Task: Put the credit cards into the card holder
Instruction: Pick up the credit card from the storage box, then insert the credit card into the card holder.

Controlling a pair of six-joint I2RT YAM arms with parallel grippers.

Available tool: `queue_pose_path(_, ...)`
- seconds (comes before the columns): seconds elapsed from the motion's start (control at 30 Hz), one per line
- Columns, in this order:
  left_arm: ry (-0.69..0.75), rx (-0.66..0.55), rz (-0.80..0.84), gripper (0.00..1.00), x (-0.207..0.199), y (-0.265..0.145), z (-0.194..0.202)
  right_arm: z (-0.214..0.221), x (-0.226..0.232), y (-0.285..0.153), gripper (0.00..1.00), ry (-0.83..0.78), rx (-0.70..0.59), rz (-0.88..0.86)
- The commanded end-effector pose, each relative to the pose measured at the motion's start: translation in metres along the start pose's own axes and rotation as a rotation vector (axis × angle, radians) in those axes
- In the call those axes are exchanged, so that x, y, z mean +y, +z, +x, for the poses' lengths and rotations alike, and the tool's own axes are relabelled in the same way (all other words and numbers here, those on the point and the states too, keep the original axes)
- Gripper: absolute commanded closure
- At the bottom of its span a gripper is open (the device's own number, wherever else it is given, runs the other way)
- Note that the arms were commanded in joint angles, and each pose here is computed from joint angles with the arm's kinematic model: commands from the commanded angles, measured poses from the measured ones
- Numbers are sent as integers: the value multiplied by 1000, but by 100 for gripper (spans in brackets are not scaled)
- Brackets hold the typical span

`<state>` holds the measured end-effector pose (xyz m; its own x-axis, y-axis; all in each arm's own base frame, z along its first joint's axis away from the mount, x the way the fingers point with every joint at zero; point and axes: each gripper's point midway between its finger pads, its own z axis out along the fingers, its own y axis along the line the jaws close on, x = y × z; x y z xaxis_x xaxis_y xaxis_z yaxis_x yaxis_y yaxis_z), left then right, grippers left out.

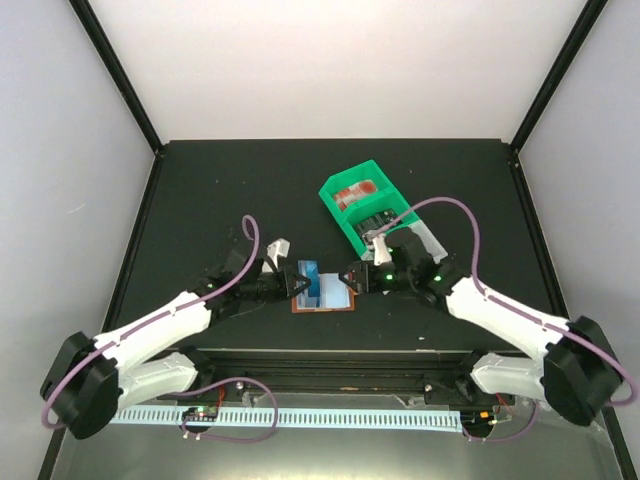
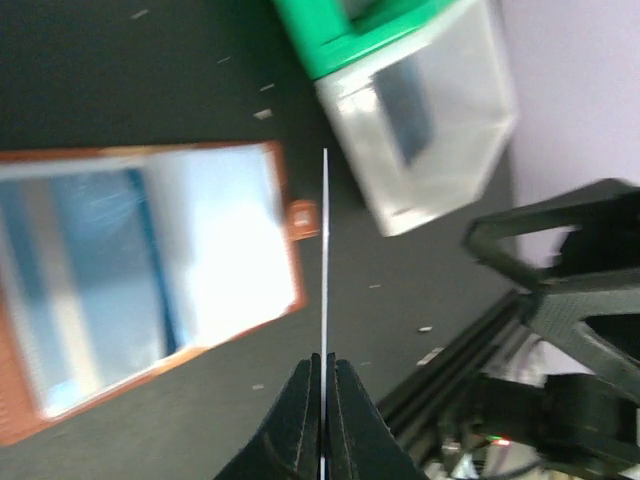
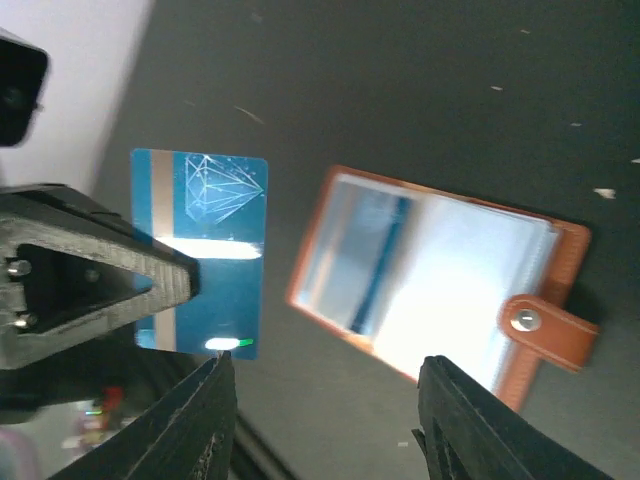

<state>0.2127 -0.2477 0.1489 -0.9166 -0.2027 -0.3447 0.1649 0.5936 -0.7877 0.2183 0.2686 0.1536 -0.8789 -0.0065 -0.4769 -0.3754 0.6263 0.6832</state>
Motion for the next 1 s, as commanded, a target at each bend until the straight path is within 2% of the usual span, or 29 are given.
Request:
queue_pose_path(0.0,2,33,-148,99,44,14,9,13,-50,18,50,-143,30,368)
queue_pose_path(0.23,-7,110,-134,98,60,46,18,35,-52,68,52,-286,148,557)
queue_pose_path(0.47,-1,118,-143,98,67,56,17,38,-78,69,50,-347,159,774)
queue_pose_path(0.7,-20,146,-101,98,70,69,24,54,-93,72,47,-329,204,796)
queue_pose_path(0.97,-23,124,-129,98,77,70,21,72,-105,77,51,-285,244,800)
